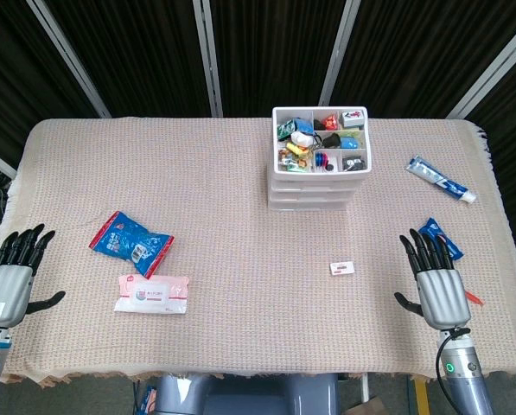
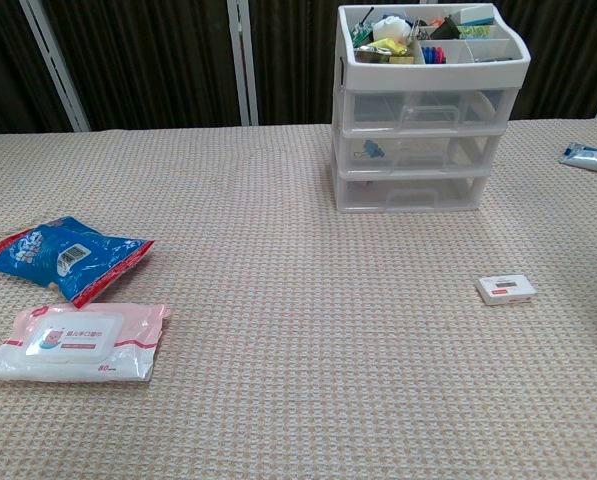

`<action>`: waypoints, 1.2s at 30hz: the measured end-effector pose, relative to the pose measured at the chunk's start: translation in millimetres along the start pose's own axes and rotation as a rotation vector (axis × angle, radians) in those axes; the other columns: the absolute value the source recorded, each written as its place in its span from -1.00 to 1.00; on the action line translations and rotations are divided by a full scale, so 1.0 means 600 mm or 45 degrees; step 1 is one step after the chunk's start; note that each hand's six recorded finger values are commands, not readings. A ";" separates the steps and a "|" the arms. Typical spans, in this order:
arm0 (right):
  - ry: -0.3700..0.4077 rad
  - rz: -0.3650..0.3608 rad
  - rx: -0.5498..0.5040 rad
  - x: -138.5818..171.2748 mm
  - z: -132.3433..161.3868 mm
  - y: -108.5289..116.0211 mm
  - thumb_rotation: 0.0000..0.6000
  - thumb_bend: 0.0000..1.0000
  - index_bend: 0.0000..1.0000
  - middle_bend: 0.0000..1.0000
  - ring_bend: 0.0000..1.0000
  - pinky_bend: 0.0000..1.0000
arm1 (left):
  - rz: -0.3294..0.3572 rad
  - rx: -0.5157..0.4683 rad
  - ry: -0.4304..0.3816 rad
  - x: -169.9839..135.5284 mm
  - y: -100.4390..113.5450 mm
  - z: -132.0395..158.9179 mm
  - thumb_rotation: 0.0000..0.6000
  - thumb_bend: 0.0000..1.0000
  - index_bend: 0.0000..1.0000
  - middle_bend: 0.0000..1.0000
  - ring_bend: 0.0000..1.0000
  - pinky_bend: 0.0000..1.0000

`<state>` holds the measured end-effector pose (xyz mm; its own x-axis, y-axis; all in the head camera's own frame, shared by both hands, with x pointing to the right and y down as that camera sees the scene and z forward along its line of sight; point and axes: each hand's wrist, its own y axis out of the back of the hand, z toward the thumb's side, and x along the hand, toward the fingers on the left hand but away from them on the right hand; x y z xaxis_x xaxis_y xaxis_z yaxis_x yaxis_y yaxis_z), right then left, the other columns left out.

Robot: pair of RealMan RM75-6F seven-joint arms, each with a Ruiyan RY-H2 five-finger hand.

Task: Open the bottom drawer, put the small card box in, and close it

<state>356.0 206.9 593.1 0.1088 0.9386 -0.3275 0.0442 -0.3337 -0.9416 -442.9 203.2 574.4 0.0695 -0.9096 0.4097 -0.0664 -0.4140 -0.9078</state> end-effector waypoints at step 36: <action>-0.002 -0.090 -0.261 -0.020 0.014 0.029 1.00 -0.80 -0.67 0.31 0.32 0.20 | -0.003 -0.011 0.013 0.001 -0.001 -0.003 1.00 -0.81 -0.86 -1.00 -1.00 -1.00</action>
<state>347.3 190.6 579.8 0.0967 0.9603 -0.2615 0.2524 -0.2778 -0.9269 -444.6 202.8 575.2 0.0594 -0.9088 0.4131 -0.0750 -0.4167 -0.9059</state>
